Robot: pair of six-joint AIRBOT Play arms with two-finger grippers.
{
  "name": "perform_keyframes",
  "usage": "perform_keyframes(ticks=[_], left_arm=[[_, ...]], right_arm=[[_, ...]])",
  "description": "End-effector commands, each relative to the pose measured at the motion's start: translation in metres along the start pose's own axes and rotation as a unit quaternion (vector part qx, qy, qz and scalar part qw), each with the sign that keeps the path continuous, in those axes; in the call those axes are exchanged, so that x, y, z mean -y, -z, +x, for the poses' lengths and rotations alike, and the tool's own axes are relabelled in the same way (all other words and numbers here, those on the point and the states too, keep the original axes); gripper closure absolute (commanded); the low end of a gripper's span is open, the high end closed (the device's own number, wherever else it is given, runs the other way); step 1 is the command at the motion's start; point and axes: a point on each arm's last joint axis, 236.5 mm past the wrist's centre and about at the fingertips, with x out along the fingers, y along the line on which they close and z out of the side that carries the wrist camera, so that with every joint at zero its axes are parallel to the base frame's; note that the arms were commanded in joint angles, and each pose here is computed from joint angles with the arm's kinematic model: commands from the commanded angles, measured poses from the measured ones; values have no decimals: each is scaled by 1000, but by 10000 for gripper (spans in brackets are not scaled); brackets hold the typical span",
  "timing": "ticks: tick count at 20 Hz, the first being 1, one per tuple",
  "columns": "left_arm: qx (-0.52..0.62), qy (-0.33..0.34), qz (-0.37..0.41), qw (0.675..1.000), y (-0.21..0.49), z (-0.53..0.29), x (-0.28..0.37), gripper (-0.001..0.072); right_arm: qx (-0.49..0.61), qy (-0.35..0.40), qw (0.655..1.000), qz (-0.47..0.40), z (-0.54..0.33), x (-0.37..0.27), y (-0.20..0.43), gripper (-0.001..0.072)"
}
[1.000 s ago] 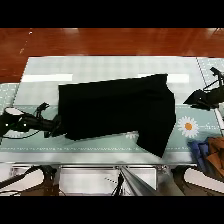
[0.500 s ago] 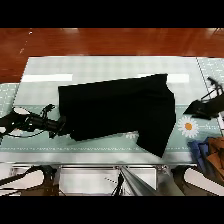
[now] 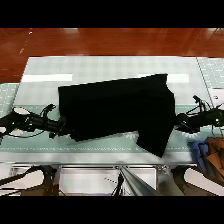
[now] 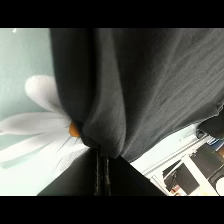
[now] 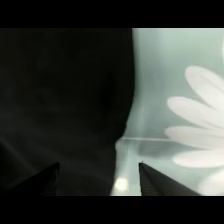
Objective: Fold the shirts.
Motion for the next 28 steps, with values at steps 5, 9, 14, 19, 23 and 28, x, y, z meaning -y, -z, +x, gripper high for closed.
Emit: perform_keyframes(ticks=[5,9,14,19,23,28], left_arm=[[23,-35,14,999,-11,-1,-16,686],[70,-33,68,995,-31,-26,5,687],[225,-28,200,953,-70,-128,92,687],[299,3,197,934,-116,-160,125,687],[298,12,172,939,-163,-154,123,687],[249,12,142,958,-212,-113,105,686]], right_arm=[[33,-13,999,36,23,5,-2,539],[50,-63,996,-24,-3,-31,-17,692],[287,-167,941,-71,-124,-124,-122,694],[328,-165,922,-120,-131,-178,-178,694],[347,-150,920,-101,-107,-183,-233,694],[322,-135,935,-67,-50,-166,-265,693]])
